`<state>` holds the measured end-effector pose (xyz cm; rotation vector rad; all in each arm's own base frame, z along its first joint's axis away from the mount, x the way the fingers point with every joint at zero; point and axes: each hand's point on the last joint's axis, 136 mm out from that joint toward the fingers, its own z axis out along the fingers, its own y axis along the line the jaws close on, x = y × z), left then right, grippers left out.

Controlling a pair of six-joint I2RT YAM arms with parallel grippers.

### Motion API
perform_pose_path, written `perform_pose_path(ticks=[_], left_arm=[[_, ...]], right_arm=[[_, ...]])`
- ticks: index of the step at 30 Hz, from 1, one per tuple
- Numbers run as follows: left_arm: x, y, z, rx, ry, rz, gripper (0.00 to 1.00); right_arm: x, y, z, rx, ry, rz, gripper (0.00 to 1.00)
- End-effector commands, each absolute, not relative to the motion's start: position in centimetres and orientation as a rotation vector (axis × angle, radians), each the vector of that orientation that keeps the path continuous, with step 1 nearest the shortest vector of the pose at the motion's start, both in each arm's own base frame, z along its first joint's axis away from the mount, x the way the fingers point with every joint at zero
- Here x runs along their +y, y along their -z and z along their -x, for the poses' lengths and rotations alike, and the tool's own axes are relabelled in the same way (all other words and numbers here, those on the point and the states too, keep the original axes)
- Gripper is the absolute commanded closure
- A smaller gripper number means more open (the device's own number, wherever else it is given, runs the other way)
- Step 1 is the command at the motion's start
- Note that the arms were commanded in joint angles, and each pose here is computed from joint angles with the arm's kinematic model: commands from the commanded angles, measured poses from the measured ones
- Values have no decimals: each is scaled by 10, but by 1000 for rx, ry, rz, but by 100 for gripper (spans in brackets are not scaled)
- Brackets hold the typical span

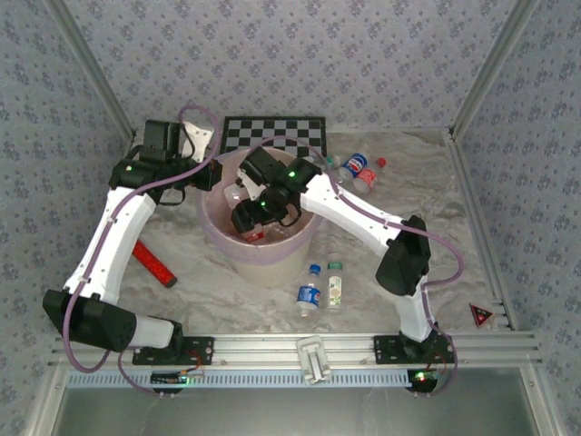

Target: Put the plastic bottles in the bin

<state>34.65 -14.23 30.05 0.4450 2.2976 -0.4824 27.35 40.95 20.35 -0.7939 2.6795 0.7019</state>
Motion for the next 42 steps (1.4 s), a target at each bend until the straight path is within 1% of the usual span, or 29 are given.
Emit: perform_pose_path(ticks=[1,7,13,21,25,29,32,35,37,39,42], left_arm=[[-154,-290,-323,2351,584,-492,100],[-153,-291,-323,2349,576,-491,100],[-152,-289,-324,2354,569,-492,100],[-152,-291,-324,2351,564,-489,100],[-151,-292,-323,2347,561,-487,100],[-150,-293,-323,2344,560,-486,100],[-150,-292,-323,2345,561,-487,100],[-150,-293,-322,2342,558,-490,100],[-150,-294,-322,2339,555,-489,100],[-150,-296,-322,2334,559,-487,100],[-151,-297,-322,2329,566,-488,100]], right_arm=[[378,-140,-298,2815,-440,691,26],[376,-173,-304,2761,-456,672,15],[371,-241,-306,2597,-510,704,0],[354,-334,-293,2357,-609,738,0],[332,-361,-292,2263,-627,703,0],[292,-380,-301,2193,-651,558,0],[256,-382,-306,2173,-654,418,0],[216,-367,-306,2210,-607,254,0],[177,-345,-304,2275,-465,92,0],[142,-315,-288,2349,-343,-75,0],[131,-272,-256,2433,-377,-83,0]])
